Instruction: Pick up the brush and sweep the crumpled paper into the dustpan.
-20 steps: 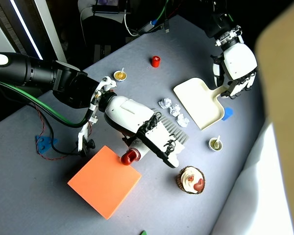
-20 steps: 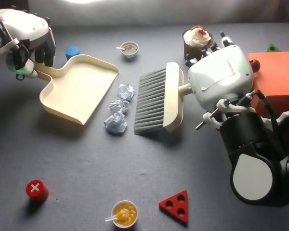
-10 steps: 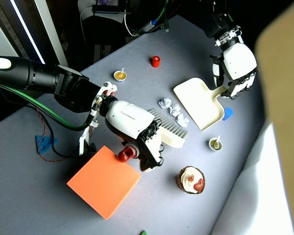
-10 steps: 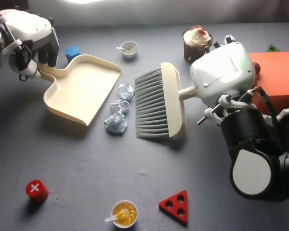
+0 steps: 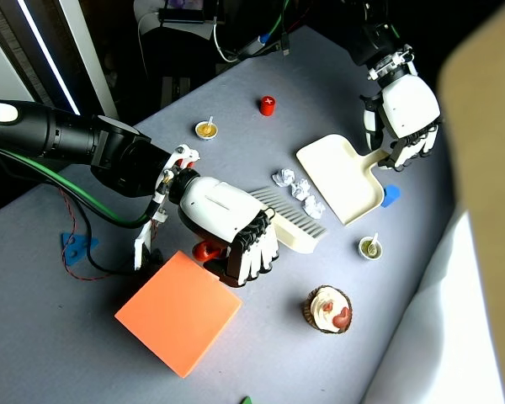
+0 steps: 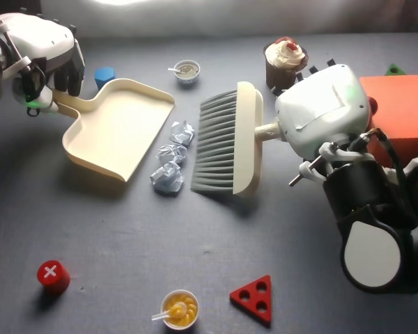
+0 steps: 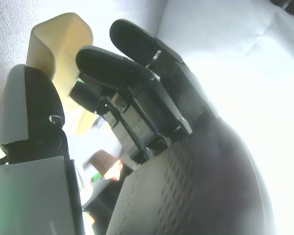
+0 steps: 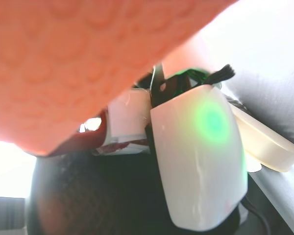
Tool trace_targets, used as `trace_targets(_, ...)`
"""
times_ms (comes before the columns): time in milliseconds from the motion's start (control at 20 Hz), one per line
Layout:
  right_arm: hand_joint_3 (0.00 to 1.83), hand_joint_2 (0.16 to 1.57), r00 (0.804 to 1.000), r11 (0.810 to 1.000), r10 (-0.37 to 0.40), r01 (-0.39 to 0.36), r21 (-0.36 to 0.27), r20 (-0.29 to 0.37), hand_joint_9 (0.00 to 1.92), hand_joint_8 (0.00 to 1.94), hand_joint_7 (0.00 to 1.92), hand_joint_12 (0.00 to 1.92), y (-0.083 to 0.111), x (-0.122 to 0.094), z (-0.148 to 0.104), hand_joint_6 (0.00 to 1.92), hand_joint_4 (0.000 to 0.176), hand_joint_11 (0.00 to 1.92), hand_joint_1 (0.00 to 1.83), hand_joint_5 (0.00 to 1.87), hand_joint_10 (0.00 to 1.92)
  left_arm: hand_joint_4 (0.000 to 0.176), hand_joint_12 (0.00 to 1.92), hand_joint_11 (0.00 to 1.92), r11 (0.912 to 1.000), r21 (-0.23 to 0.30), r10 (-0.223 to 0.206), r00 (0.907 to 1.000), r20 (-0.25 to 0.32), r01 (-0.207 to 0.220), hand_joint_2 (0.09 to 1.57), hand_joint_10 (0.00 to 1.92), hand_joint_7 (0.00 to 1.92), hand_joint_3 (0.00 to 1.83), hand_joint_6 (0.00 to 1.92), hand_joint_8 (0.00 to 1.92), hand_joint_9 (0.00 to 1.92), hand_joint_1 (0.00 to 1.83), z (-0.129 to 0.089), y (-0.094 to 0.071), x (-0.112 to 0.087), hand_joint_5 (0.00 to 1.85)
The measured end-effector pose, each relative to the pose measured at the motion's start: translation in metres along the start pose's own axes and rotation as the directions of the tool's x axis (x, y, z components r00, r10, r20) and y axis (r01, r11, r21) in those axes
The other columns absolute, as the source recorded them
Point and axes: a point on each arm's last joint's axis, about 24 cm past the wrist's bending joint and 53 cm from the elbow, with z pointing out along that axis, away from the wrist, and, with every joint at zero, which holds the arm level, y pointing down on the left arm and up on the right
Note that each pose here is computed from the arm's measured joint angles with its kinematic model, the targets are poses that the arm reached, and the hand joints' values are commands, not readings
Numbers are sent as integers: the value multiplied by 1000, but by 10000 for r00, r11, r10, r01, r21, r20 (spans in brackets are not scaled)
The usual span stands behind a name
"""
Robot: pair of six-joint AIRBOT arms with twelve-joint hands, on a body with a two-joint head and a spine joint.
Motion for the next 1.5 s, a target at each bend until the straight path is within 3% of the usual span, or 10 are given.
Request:
trace_targets(150,1,1202,9998,9992,-192,191,-352,-13,1164,1941,1030,1921,4,-3,-1,1921,176,1294,1686,975,1921,0,1145,737,10000,-22,9,10000,2,-9,1057,1155,1202,0,762,525,983,1392,0,1,0,1046)
trace_targets(400,0,1193,9919,9913,-1268,1265,-355,-50,1203,1941,1069,1921,-3,-6,-2,1921,176,1281,1648,1022,1921,0,1115,751,10000,-54,11,10000,21,-11,1057,1154,1174,0,756,558,992,1392,0,2,-2,1055)
trace_targets(550,0,1188,9822,9814,-1867,1854,-493,-228,1211,1941,1068,1921,7,-8,-3,1921,176,1265,1647,1012,1921,0,1079,765,10000,-41,0,10000,49,0,1056,1149,1177,0,727,565,993,1393,0,2,-3,1063)
trace_targets(750,0,1188,9545,9513,-2981,2965,-848,-76,1208,1941,1076,1921,23,-32,1,1921,176,1252,1628,1003,1921,0,1059,786,10000,-42,0,10000,46,0,1055,1140,1164,0,727,573,1000,1393,0,2,-3,1073)
trace_targets(1050,1,1188,9008,9001,-4316,4265,-891,-486,1195,1941,1072,1921,22,-41,-5,1921,176,1236,1598,1011,1921,0,1037,790,10000,-50,-9,10000,22,9,1059,1130,1159,0,786,579,1009,1392,0,2,-3,1036)
trace_targets(1100,0,1186,8975,8971,-4382,4330,-882,-505,1193,1941,1070,1921,23,-44,-5,1921,176,1237,1598,1011,1921,0,1080,758,10000,-48,-9,10000,25,9,1066,1177,1128,1,761,642,980,1389,0,2,-3,1046)
trace_targets(1350,0,1190,8833,8873,-4599,4532,-858,-908,1196,1941,1061,1921,25,-56,-1,1921,176,1241,1603,1012,1921,0,1046,774,9999,-109,-71,10000,-40,71,1050,1130,1203,0,728,501,1004,1394,0,4,-2,1075)
trace_targets(1500,2,1191,8685,8821,-4710,4660,-691,-1547,1181,1941,1063,1921,16,-54,0,1921,176,1203,1586,1019,1921,0,1064,778,9995,-188,-254,9996,-104,252,1057,1136,1161,0,749,576,999,1392,0,7,3,1064)
